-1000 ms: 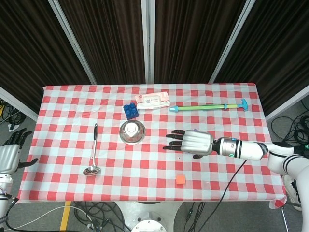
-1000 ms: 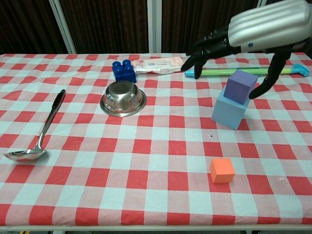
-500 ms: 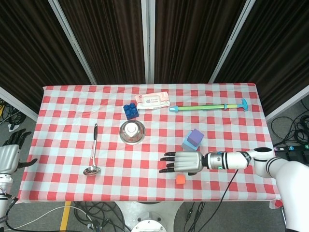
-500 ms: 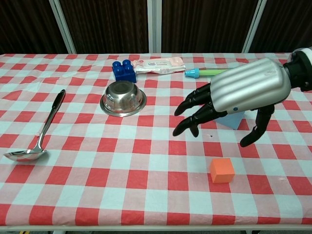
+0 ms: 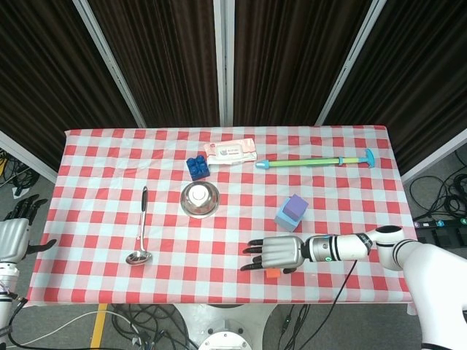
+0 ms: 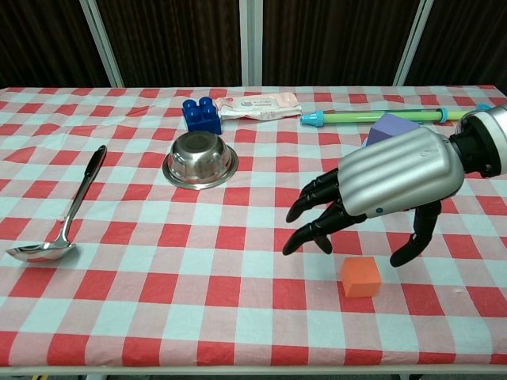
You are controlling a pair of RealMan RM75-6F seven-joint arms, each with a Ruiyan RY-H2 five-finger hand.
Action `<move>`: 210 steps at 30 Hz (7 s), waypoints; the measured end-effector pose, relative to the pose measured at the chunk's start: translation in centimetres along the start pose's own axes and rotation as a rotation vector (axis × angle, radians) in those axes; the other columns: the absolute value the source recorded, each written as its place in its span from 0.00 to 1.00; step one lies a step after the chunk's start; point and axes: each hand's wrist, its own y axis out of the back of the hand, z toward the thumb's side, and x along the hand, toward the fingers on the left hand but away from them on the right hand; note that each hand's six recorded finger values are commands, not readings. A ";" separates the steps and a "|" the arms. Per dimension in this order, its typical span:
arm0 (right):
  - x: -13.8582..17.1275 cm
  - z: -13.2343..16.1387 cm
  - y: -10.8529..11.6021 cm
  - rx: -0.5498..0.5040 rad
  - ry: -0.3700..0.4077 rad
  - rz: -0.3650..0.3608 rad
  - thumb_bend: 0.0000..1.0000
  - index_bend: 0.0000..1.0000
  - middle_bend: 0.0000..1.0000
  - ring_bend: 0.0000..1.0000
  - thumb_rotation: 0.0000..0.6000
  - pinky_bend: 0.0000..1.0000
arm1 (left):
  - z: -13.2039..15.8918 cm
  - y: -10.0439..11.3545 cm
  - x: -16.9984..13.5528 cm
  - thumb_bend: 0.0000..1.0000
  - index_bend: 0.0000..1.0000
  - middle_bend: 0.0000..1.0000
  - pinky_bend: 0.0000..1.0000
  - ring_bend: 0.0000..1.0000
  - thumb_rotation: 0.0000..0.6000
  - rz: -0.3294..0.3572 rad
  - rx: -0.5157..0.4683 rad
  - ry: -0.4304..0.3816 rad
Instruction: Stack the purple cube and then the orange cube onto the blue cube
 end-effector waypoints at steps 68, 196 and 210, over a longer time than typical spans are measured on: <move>-2.7 -0.1 -2.9 -0.017 0.008 0.082 0.24 0.00 0.41 0.09 1.00 0.11 | -1.4 -0.1 0.1 0.09 0.24 0.21 0.26 0.12 1.00 -0.001 -0.011 0.056; 9.8 -11.6 3.7 -0.240 -0.604 -0.057 0.23 0.05 0.45 0.15 1.00 0.13 | -1.0 -1.2 0.1 0.09 0.24 0.21 0.26 0.12 1.00 -0.039 -0.024 0.041; 9.6 -11.9 4.0 -0.215 -0.607 -0.060 0.13 0.01 0.32 0.09 1.00 0.13 | -1.1 -1.1 0.2 0.09 0.24 0.21 0.26 0.12 1.00 -0.039 -0.026 0.043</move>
